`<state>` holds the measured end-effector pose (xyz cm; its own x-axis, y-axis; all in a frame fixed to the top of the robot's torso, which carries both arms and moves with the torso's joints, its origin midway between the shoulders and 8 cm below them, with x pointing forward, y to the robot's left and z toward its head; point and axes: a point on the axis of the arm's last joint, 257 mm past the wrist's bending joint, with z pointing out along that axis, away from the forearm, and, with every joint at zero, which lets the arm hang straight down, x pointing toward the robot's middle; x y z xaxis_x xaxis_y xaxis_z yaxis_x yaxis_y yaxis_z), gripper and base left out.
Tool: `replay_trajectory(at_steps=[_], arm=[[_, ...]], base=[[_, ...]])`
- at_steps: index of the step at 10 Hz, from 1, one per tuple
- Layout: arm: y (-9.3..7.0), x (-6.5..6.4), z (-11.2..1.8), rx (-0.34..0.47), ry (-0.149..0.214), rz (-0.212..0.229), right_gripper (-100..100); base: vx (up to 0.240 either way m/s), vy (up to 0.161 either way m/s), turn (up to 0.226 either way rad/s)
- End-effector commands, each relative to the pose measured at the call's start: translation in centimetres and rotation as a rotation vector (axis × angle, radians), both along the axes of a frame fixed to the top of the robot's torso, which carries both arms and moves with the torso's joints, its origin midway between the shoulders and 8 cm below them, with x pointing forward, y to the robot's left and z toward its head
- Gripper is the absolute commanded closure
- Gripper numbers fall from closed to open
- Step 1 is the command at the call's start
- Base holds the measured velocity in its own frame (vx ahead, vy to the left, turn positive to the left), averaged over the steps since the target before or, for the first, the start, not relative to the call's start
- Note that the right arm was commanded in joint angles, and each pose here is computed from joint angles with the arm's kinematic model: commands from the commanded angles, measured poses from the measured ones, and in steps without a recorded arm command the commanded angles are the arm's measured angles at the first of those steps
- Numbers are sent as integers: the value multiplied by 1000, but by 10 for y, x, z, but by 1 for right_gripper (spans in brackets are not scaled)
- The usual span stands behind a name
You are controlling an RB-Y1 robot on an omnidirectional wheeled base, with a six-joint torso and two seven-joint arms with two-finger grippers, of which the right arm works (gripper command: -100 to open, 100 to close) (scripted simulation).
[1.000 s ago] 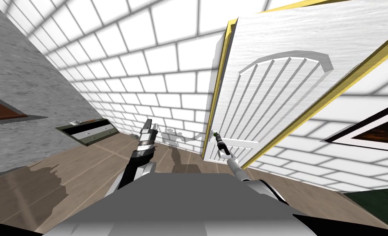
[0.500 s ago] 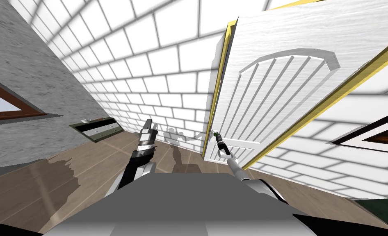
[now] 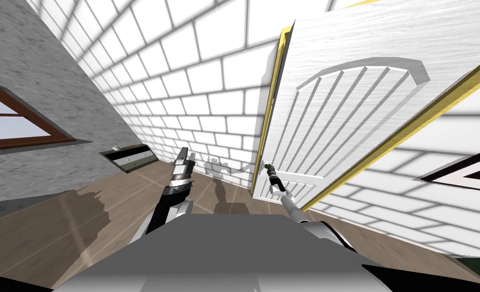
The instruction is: Pull the door open
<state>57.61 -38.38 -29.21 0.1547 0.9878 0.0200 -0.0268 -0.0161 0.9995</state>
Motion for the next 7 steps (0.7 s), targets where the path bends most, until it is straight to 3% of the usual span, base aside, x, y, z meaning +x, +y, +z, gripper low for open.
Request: replay_trajectory(at_steps=[1,4,7], arm=[[6,3,1,66,-14,4,100],[4,3,1,123,-23,-2,100],[-1,4,1,228,-42,-14,100]], base=[[-41,-22,76],[-34,-18,44],[-46,-27,85]])
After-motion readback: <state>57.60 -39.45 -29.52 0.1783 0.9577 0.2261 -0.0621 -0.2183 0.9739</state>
